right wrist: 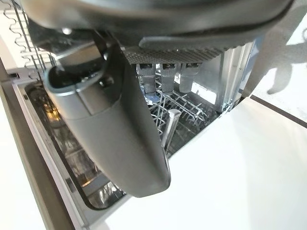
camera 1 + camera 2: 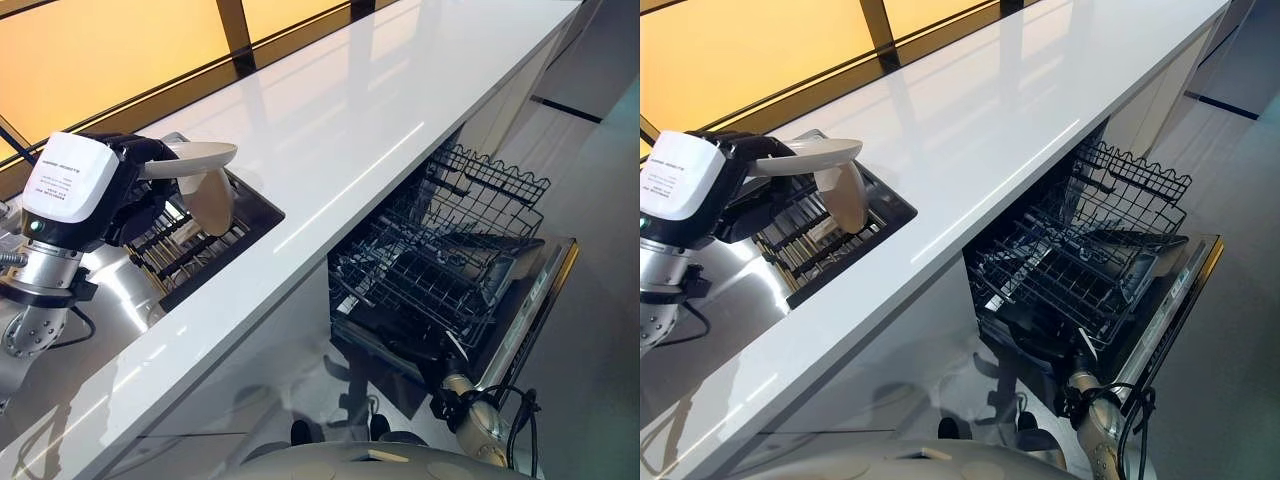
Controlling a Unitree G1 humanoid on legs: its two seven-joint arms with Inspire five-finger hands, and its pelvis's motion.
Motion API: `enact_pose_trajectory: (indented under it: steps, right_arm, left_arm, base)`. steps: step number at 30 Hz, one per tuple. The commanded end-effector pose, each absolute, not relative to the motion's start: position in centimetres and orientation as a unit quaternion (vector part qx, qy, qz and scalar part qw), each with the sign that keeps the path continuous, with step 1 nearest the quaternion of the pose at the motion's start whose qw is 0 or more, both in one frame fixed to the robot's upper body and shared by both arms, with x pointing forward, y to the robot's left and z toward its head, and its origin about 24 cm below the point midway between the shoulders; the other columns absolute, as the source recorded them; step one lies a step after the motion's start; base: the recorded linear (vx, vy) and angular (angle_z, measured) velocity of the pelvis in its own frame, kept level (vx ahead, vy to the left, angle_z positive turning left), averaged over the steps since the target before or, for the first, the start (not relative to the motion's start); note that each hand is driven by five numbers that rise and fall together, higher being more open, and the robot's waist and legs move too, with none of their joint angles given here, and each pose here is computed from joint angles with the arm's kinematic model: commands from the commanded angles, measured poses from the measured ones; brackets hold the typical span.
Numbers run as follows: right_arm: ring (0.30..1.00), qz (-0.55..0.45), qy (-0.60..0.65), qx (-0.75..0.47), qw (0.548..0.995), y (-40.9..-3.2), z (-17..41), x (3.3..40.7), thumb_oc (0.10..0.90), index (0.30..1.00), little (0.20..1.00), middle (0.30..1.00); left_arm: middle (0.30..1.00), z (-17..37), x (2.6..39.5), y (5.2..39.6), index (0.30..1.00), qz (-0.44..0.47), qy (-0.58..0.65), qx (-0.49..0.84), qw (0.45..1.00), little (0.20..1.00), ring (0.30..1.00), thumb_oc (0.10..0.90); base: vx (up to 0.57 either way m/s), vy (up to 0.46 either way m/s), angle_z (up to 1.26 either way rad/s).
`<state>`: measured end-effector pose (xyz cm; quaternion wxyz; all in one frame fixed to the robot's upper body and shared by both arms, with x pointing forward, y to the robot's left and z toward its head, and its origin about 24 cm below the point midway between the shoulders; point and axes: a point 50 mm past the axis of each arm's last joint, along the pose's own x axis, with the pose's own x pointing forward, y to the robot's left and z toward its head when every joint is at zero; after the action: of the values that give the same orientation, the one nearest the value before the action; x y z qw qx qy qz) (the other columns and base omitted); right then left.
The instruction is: Pick up plates and place into dishwasher.
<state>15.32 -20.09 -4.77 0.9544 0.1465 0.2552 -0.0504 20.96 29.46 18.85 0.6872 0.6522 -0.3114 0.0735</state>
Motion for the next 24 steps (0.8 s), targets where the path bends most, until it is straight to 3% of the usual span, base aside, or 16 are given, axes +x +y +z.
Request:
enact_pose_trajectory:
  steps: [1, 7, 11, 17, 24]
  right_arm:
    - [0.900, -0.073, -0.157, 0.176, 0.969, -24.9, 10.9, 22.6, 0.800, 0.900, 0.900, 0.900]
    - [0.900, -0.072, -0.221, 0.221, 0.947, -26.8, 13.9, 23.0, 0.800, 0.900, 0.900, 0.900]
    - [0.900, -0.055, -0.199, 0.228, 0.952, -27.1, 13.9, 23.2, 0.800, 0.900, 0.900, 0.900]
    - [0.900, 0.042, 0.009, 0.128, 0.991, -28.0, 10.2, 23.0, 0.800, 0.900, 0.900, 0.900]
    - [0.900, 0.202, 0.237, 0.149, 0.939, -25.9, 3.3, 21.0, 0.800, 0.900, 0.900, 0.900]
  left_arm:
    - [0.300, 24.1, 20.4, 31.4, 0.300, 0.207, -0.391, 0.630, 0.638, 0.200, 0.300, 0.100]
    - [0.300, 24.2, 20.5, 31.4, 0.300, 0.206, -0.392, 0.626, 0.642, 0.200, 0.300, 0.100]
    - [0.300, 24.3, 20.5, 31.3, 0.300, 0.204, -0.394, 0.625, 0.642, 0.200, 0.300, 0.100]
    - [0.300, 25.1, 20.0, 31.6, 0.300, 0.203, -0.397, 0.625, 0.640, 0.200, 0.300, 0.100]
    - [0.300, 24.1, 20.3, 31.2, 0.300, 0.196, -0.402, 0.625, 0.639, 0.200, 0.300, 0.100]
  base:
    - [-0.01, -0.042, 0.00]
    - [0.00, -0.046, 0.01]
    - [-0.01, -0.054, 0.05]
    - [-0.02, -0.044, 0.04]
    - [-0.02, -0.036, 0.00]
